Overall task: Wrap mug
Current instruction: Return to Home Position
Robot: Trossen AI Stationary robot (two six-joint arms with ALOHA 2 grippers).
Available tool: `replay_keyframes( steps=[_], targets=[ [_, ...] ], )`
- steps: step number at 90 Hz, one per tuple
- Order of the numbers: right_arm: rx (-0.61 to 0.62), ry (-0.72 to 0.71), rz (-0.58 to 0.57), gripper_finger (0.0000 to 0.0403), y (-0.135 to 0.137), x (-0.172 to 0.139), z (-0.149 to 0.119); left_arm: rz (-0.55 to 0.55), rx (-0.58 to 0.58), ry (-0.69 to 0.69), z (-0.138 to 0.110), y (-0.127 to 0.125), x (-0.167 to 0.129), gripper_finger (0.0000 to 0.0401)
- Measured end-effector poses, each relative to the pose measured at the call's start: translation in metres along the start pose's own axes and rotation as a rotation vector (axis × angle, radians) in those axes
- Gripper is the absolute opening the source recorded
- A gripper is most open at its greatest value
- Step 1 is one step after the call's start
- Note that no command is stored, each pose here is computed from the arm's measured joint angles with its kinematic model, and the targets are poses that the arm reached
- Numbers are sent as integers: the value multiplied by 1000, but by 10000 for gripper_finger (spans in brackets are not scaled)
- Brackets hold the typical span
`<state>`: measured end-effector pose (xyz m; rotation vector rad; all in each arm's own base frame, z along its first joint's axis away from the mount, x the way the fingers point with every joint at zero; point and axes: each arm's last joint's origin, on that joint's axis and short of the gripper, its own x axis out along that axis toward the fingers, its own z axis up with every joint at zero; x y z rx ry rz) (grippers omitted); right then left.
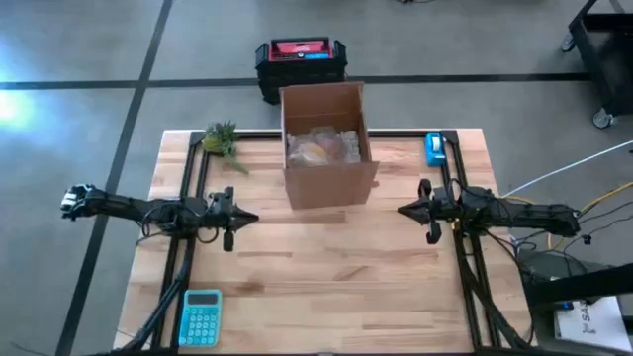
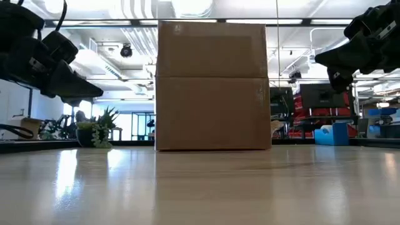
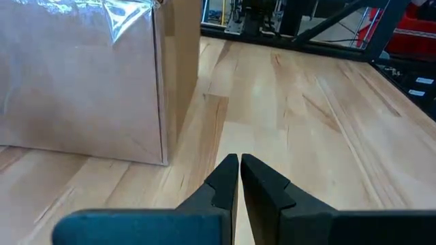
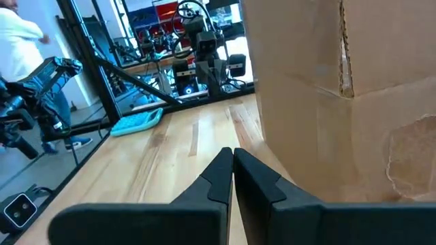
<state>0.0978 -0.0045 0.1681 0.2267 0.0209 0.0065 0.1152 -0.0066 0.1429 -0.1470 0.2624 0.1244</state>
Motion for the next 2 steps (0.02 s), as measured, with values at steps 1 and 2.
replay_keyframes(
  steps=[1,2],
  targets=[
    [0,0,0,0,0,0,0,0,0,0,0,0,0,7],
    [0,0,0,0,0,0,0,0,0,0,0,0,0,7]
  ],
)
